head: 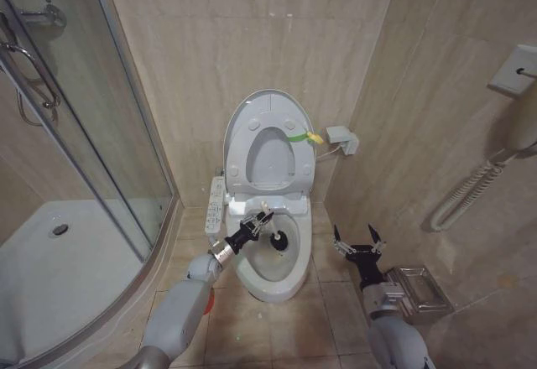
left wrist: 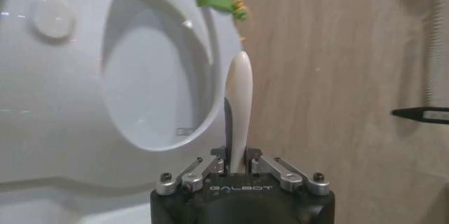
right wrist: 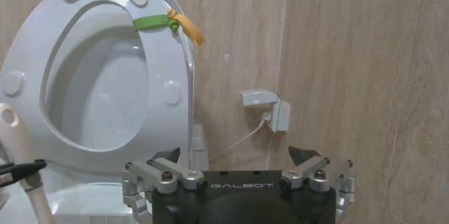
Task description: Open the toilet lid, clean the toilet bowl with a toilet brush, close the toilet lid, and flush.
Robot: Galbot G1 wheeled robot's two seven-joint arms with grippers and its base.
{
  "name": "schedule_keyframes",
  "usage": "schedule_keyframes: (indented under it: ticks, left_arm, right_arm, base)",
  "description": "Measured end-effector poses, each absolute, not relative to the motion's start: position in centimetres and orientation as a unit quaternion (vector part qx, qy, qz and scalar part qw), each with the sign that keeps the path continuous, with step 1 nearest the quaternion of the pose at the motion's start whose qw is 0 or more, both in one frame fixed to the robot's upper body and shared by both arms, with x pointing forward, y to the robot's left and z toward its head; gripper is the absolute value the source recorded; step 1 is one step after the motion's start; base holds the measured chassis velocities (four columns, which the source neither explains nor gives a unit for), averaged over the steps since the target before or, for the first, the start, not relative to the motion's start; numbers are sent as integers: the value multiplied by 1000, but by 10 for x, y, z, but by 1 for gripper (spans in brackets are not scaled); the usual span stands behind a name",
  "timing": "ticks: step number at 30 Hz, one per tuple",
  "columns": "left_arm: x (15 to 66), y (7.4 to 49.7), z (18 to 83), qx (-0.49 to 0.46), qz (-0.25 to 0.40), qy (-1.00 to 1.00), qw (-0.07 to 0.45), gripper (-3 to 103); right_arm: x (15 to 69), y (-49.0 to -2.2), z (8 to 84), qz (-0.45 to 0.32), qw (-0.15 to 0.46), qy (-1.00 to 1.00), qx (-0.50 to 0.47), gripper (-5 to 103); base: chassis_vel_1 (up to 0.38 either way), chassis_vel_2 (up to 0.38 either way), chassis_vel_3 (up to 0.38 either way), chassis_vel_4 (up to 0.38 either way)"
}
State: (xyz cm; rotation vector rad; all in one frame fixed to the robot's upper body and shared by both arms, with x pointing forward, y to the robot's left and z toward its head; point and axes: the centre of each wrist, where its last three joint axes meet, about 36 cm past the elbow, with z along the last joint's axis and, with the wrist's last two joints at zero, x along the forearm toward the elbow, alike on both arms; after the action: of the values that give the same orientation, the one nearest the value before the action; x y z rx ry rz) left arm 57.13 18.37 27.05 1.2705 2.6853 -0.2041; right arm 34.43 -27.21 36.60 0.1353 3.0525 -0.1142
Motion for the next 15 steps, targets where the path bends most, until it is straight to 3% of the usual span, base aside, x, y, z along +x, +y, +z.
schedule_keyframes:
  ticks: [9,15]
  left_arm:
    - [551,190,278,363,-34,931,22,16]
    - [545,195,284,357,-27,934,20,16]
  right_arm:
    - [344,-272,366,-37,42,997,44,100]
    - [344,-272,366,-37,42,997,44,100]
  base:
    - [0,0,0,0]
    - [0,0,0,0]
